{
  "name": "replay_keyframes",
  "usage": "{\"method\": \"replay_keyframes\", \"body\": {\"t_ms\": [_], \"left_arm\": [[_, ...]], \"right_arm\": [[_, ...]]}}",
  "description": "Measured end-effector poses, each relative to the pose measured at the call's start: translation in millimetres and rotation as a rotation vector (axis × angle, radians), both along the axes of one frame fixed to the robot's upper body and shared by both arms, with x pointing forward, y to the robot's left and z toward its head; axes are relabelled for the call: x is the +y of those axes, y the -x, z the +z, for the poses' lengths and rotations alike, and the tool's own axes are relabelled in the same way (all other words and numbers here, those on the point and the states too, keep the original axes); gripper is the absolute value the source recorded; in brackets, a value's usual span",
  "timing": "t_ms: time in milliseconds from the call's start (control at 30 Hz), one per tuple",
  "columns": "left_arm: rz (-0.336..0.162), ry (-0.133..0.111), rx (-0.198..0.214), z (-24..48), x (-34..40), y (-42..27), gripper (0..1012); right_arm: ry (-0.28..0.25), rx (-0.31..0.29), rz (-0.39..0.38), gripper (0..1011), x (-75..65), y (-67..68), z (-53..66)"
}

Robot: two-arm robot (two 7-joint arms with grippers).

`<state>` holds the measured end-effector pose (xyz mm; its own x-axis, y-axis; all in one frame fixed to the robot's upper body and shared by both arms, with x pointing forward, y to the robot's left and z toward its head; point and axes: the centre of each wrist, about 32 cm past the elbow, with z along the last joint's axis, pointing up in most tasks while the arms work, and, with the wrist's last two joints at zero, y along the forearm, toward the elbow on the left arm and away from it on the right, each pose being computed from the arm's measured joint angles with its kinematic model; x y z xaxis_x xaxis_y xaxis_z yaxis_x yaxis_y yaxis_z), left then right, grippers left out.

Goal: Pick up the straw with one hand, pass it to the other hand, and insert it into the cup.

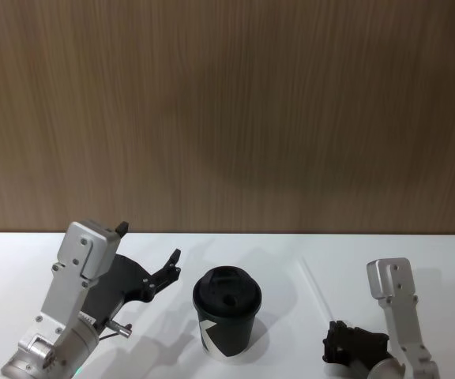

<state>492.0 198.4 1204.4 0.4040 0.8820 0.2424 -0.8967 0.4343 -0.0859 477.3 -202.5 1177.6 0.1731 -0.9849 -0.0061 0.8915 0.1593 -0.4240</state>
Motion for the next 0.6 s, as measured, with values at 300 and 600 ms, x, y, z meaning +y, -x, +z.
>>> {"method": "replay_keyframes", "body": {"t_ms": [300,600], "left_arm": [[0.0,0.0,0.0,0.0,0.0,0.0,1003],[0.0,0.0,0.0,0.0,0.0,0.0,1003]], "right_arm": [[0.0,0.0,0.0,4,0.1,0.0,0.0],[-0.003,-0.008,-0.004,0,-0.7,0.3,-0.5]]}}
